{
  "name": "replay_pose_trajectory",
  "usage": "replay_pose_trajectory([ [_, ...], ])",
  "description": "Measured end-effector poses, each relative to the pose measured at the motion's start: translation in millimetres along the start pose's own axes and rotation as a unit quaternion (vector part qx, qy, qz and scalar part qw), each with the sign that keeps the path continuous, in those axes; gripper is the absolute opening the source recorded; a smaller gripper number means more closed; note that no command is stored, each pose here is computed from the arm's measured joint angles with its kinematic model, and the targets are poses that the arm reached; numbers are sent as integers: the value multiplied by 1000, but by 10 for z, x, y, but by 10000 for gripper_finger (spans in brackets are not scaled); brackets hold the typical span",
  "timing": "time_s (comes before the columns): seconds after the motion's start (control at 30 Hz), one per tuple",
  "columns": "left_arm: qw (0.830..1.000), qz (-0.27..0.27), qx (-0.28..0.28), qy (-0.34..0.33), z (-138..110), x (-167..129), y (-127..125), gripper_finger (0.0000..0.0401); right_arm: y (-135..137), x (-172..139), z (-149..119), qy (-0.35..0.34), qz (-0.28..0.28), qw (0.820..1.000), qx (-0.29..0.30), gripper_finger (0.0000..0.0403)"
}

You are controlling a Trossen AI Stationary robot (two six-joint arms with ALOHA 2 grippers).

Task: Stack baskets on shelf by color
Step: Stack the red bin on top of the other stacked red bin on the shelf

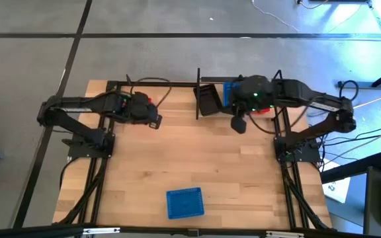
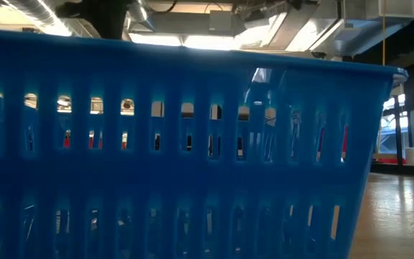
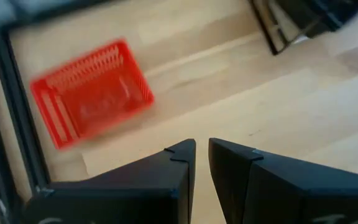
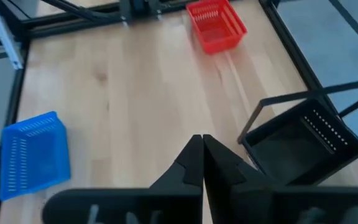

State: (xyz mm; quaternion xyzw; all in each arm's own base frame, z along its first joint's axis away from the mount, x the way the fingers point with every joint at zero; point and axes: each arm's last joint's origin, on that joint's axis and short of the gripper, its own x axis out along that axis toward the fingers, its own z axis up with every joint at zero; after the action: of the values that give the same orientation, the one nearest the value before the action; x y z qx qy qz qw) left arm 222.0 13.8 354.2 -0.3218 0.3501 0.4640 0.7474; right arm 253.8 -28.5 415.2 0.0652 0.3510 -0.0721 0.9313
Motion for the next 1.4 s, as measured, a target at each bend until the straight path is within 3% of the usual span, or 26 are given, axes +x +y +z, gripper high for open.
replay_pose_trajectory([
  [0.07,999,2,-40,28,65,59,33,37,29,-86,-11,-10,6,1000,-4,0],
  [0.23,994,28,-79,70,203,263,67,37,56,-231,-36,-26,12,1000,-10,0],
  [0.37,995,57,-19,76,304,431,92,37,53,-298,-51,-32,12,999,-19,0],
  [0.57,993,88,-16,77,378,607,92,8,47,-321,-96,-14,11,999,-30,0],
  [0.7,991,97,19,91,385,687,81,10,59,-324,-108,-8,35,999,-41,0],
  [1.0,976,152,1,154,446,1041,121,49,71,-325,-110,-7,54,997,-52,0],
  [1.23,960,140,-12,243,518,1421,159,50,71,-324,-114,-5,54,997,-61,0],
  [1.4,959,138,-41,244,631,1680,222,51,71,-324,-116,-4,54,997,-61,0],
])
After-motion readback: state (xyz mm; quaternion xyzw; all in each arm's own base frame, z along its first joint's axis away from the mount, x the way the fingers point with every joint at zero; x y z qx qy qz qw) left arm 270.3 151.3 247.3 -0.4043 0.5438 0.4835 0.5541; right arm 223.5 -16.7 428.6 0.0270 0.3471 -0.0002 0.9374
